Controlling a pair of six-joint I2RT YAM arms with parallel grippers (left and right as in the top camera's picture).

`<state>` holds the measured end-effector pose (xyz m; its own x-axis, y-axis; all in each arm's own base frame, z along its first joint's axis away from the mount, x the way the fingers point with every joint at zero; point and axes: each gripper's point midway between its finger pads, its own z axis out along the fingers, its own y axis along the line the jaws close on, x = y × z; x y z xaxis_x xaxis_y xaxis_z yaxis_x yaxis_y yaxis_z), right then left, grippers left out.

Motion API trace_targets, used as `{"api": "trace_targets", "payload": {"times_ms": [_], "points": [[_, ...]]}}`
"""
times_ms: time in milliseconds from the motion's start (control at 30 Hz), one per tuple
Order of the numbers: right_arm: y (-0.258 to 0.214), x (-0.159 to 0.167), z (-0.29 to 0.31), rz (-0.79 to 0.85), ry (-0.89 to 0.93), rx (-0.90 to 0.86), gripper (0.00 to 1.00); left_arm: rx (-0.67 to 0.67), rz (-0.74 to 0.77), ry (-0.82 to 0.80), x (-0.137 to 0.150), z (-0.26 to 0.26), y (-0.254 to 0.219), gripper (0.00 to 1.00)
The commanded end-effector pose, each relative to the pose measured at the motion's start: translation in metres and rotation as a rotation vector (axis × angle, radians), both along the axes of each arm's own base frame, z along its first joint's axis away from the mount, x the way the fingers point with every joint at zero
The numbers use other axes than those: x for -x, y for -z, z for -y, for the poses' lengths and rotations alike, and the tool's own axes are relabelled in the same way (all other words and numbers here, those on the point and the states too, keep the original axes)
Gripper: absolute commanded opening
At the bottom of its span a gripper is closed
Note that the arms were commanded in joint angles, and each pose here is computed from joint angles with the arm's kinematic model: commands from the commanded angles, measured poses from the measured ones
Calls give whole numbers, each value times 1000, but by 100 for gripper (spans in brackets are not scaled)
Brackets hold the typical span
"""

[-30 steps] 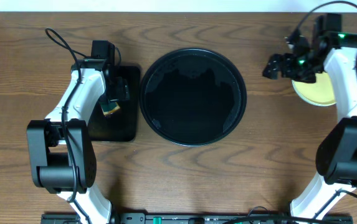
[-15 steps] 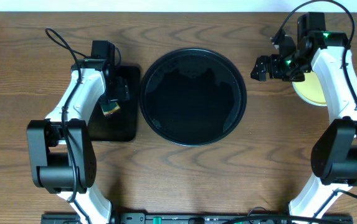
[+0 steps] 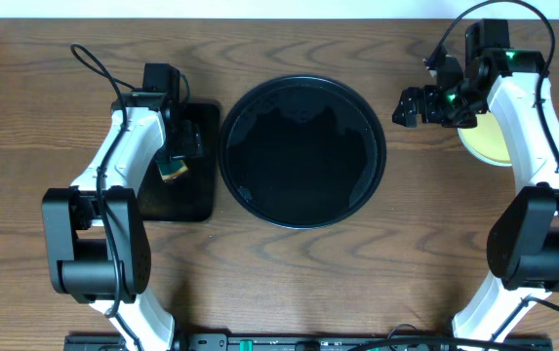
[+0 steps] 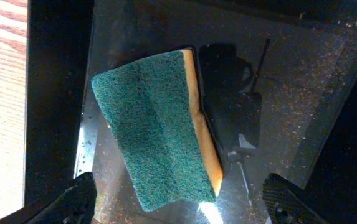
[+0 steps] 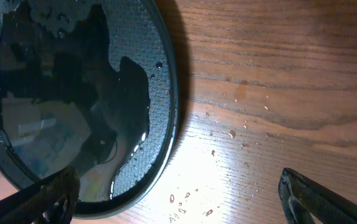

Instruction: Clean dirty plates on tray and stack at the side

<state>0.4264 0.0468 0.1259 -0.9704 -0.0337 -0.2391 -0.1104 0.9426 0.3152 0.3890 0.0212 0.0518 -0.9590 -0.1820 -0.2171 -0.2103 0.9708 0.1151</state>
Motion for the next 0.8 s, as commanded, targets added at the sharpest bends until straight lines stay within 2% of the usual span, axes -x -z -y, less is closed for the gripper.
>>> {"api": "trace_targets", "payload": {"times_ms": [0, 167, 233, 433, 567, 767], "points": [[0, 1, -5, 2, -22, -8, 99, -12, -3, -6, 3, -2, -1, 85], [0, 0, -4, 5, -21, 1, 99, -11, -3, -7, 3, -2, -1, 85], [-13, 1, -5, 38, -24, 8, 99, -11, -3, -7, 3, -2, -1, 85], [-108, 22, -31, 277, -86, 5, 99, -11, -3, -7, 3, -2, -1, 85], [-184, 58, -43, 482, -121, -5, 99, -11, -3, -6, 3, -2, -1, 85], [-288, 123, -24, 840, -90, 74, 99, -11, -3, -7, 3, -2, -1, 85]]}}
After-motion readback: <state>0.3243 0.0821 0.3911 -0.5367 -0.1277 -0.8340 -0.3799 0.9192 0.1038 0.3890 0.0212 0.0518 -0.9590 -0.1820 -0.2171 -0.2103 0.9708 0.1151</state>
